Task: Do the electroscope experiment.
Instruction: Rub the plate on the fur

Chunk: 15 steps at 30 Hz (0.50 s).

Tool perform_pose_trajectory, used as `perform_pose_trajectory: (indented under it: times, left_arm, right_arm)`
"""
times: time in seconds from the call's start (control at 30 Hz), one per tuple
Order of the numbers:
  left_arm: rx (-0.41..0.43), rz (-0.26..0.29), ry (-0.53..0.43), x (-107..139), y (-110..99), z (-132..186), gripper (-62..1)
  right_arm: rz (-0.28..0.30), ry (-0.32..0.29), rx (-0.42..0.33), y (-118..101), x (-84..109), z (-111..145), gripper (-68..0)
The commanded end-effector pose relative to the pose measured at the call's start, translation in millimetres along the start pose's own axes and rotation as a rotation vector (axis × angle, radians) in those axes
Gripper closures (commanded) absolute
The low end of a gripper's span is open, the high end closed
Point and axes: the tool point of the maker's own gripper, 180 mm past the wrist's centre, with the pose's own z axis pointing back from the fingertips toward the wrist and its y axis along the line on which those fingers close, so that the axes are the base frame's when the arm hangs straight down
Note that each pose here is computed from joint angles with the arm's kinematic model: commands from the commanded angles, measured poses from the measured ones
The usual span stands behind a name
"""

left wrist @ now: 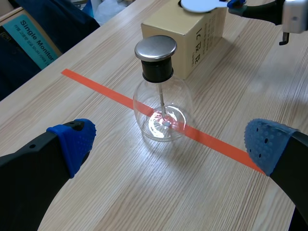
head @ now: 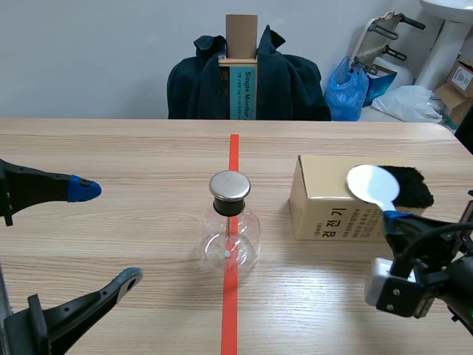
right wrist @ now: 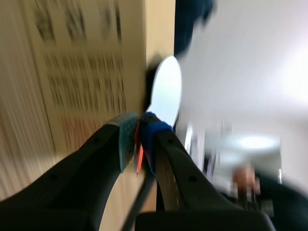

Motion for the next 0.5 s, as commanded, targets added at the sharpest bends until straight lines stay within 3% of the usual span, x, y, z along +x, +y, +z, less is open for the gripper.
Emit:
perform_pose_trajectory:
  times: [0.0, 0.03, 0.13, 0.17, 0.2, 0.3, 0.33, 0.37, 0.43, 0.47]
  left_arm:
    - [0.006, 0.008, -0.029, 7, 0, -1, -62.3]
    - [0.006, 0.008, -0.029, 7, 0, -1, -62.3]
    - [0.006, 0.008, -0.029, 7, 0, -1, -62.3]
    - [0.006, 0.008, -0.029, 7, 0, -1, -62.3]
    - [0.006, 0.008, -0.029, 7, 0, -1, -62.3]
    - [0.006, 0.008, -0.029, 7, 0, -1, -62.3]
    - [0.006, 0.008, -0.029, 7, 0, -1, -62.3]
    - [0.006, 0.008, -0.029, 7, 0, -1, -62.3]
    - [0.006, 0.008, -0.029, 7, 0, -1, -62.3]
    - [0.006, 0.008, -0.029, 7, 0, -1, -62.3]
  right_arm:
    - [0.016, 0.094, -0.022, -9, -24.0, 0, -0.7]
    - [0.021, 0.075, -0.022, -10, -21.6, 0, -0.7]
    - [0.047, -0.145, -0.02, -12, 15.6, -1, -0.7]
    - [0.047, -0.166, -0.021, -12, 19.3, -1, -0.7]
    - [0.044, -0.133, -0.023, -12, 13.7, -2, -0.7]
    - [0.036, 0.081, -0.026, -13, -24.2, -2, -0.7]
    - [0.04, 0.09, -0.025, -13, -26.7, -2, -0.7]
    - [0.049, 0.035, -0.022, -13, -18.3, -2, -0.7]
    - [0.058, -0.138, -0.018, -13, 11.3, -1, -0.7]
    - [0.058, -0.186, -0.017, -12, 19.8, 0, -0.7]
